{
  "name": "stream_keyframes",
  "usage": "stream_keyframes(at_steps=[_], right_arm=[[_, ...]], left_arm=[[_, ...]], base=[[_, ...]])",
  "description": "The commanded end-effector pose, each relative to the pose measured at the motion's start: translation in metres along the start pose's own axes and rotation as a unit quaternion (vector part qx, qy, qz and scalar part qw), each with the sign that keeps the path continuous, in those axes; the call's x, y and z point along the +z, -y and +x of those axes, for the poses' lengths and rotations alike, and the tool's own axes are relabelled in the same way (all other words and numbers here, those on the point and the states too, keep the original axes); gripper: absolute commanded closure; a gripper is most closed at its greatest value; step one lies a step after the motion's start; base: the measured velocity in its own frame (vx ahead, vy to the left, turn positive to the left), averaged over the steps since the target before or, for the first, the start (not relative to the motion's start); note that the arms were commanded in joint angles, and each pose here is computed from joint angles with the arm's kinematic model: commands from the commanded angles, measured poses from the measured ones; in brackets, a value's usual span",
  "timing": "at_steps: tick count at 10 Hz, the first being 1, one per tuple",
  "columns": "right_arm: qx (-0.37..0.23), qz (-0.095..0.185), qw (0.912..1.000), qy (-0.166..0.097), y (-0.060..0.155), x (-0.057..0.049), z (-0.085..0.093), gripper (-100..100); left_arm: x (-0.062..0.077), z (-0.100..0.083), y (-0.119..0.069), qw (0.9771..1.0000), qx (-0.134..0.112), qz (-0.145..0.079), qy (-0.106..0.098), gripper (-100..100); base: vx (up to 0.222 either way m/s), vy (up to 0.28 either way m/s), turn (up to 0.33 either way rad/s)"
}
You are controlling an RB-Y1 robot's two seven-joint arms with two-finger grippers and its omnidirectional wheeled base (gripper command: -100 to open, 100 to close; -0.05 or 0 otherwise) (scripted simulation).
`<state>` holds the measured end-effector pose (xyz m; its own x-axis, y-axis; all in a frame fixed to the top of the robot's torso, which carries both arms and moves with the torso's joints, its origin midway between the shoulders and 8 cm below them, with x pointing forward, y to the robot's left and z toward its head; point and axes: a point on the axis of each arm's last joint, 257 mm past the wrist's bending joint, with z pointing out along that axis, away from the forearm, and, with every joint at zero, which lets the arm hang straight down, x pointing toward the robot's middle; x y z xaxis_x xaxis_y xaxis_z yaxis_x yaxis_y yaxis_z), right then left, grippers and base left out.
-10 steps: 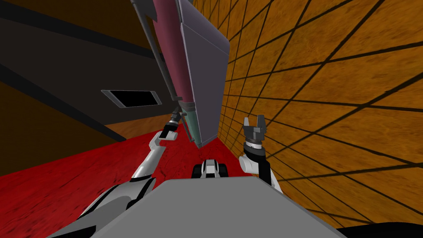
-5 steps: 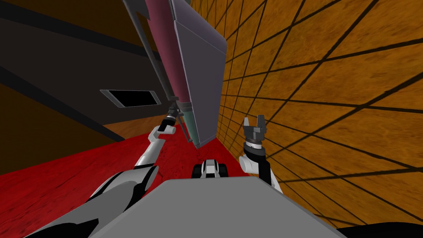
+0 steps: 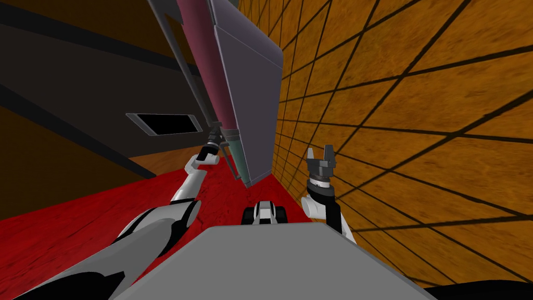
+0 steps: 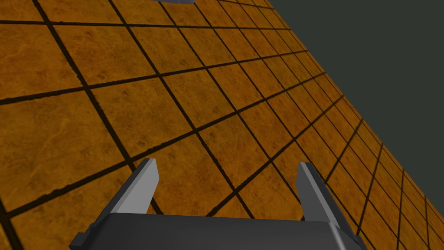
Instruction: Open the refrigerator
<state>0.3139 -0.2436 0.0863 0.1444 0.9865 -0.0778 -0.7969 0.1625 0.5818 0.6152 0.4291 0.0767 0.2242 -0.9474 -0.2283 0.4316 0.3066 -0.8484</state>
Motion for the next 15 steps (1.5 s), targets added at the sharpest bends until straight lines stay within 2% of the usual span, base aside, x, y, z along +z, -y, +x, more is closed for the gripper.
stream_keyframes(at_steps=[1,2,3,4,5,7,8,9,10,11,12,13,14,15], right_arm=[[0.000,0.000,1.0000,0.000,0.000,0.000,0.000,0],[0.000,0.000,1.0000,0.000,0.000,0.000,0.000,0],[0.000,0.000,1.0000,0.000,0.000,0.000,0.000,0],[0.000,0.000,1.0000,0.000,0.000,0.000,0.000,0],[0.000,0.000,1.0000,0.000,0.000,0.000,0.000,0],[0.000,0.000,1.0000,0.000,0.000,0.000,0.000,0],[0.000,0.000,1.0000,0.000,0.000,0.000,0.000,0],[0.000,0.000,1.0000,0.000,0.000,0.000,0.000,0],[0.000,0.000,1.0000,0.000,0.000,0.000,0.000,0],[0.000,0.000,1.0000,0.000,0.000,0.000,0.000,0],[0.000,0.000,1.0000,0.000,0.000,0.000,0.000,0],[0.000,0.000,1.0000,0.000,0.000,0.000,0.000,0],[0.000,0.000,1.0000,0.000,0.000,0.000,0.000,0],[0.000,0.000,1.0000,0.000,0.000,0.000,0.000,0]], left_arm=[[0.015,-0.026,-0.004,0.9997,-0.002,-0.011,0.022,-100],[0.024,-0.043,-0.004,0.9992,-0.004,-0.017,0.036,-100],[0.022,-0.045,-0.016,0.9988,-0.004,-0.029,0.039,-100],[0.031,-0.061,-0.010,0.9982,-0.006,-0.029,0.052,-100],[0.029,-0.062,-0.020,0.9977,-0.006,-0.039,0.054,-100],[0.040,-0.094,-0.019,0.9954,-0.010,-0.049,0.082,-100],[0.038,-0.095,-0.029,0.9947,-0.010,-0.059,0.084,-100],[0.043,-0.109,-0.026,0.9934,-0.012,-0.061,0.096,-100],[0.041,-0.111,-0.033,0.9928,-0.012,-0.068,0.098,-100],[0.043,-0.125,-0.034,0.9910,-0.014,-0.074,0.111,-100],[0.042,-0.125,-0.037,0.9907,-0.015,-0.077,0.111,-100],[0.045,-0.139,-0.038,0.9888,-0.017,-0.083,0.123,-100],[0.044,-0.139,-0.041,0.9884,-0.017,-0.086,0.124,-100],[0.046,-0.152,-0.041,0.9865,-0.019,-0.090,0.135,-100]], base=[[0.014,-0.067,0.012],[0.035,-0.129,0.013],[0.029,-0.114,0.012],[0.020,-0.102,0.008],[0.008,-0.066,0.006],[0.010,-0.086,0.018],[0.018,-0.078,0.012],[0.019,-0.061,0.003],[0.019,-0.060,0.009],[0.014,-0.077,0.009],[0.015,-0.063,0.011],[0.023,-0.074,0.012],[0.014,-0.058,0.008],[0.013,-0.063,0.011]])
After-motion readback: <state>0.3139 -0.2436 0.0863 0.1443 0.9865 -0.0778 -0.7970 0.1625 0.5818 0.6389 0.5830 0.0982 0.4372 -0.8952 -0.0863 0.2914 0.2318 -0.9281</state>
